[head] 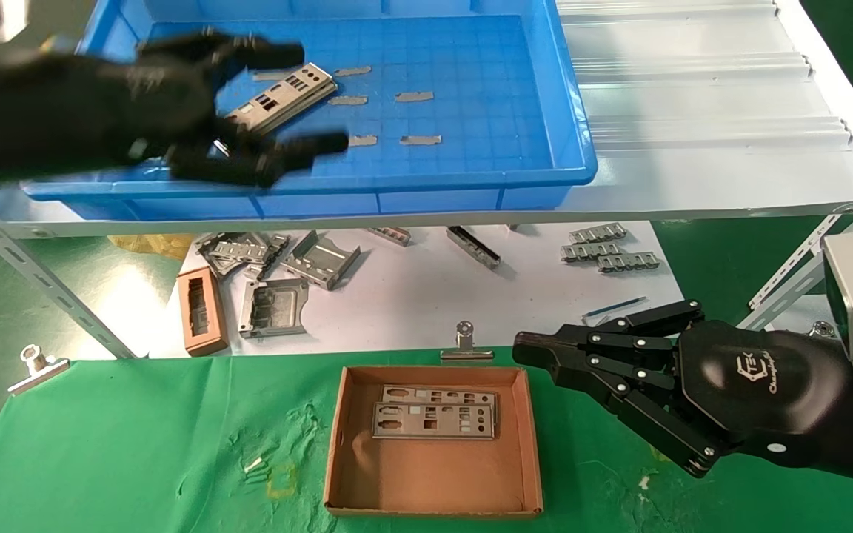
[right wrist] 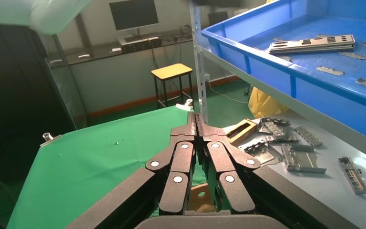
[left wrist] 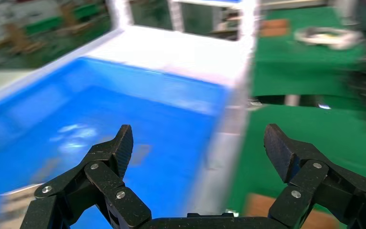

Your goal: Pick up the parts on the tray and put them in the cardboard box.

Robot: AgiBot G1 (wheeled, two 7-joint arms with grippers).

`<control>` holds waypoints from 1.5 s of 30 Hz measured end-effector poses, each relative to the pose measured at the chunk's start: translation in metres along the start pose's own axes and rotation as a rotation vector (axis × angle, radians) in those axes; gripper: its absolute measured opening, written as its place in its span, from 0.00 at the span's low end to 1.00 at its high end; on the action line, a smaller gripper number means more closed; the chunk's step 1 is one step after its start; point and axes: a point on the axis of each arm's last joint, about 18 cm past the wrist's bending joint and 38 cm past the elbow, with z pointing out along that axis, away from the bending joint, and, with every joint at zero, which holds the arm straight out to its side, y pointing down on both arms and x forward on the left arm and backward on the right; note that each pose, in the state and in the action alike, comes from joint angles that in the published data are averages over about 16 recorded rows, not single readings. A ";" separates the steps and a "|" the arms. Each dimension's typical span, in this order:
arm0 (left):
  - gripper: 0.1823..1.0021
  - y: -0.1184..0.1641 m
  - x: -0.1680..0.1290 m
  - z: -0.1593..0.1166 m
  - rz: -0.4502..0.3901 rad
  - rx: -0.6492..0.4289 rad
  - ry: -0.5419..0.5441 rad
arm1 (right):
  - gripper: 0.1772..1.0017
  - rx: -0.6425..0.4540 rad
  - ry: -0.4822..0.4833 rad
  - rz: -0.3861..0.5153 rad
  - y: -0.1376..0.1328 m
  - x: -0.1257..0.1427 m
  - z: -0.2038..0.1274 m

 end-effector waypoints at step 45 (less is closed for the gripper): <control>0.94 0.032 -0.115 0.075 -0.181 -0.284 -0.431 | 0.89 0.000 0.000 0.000 0.000 0.000 0.000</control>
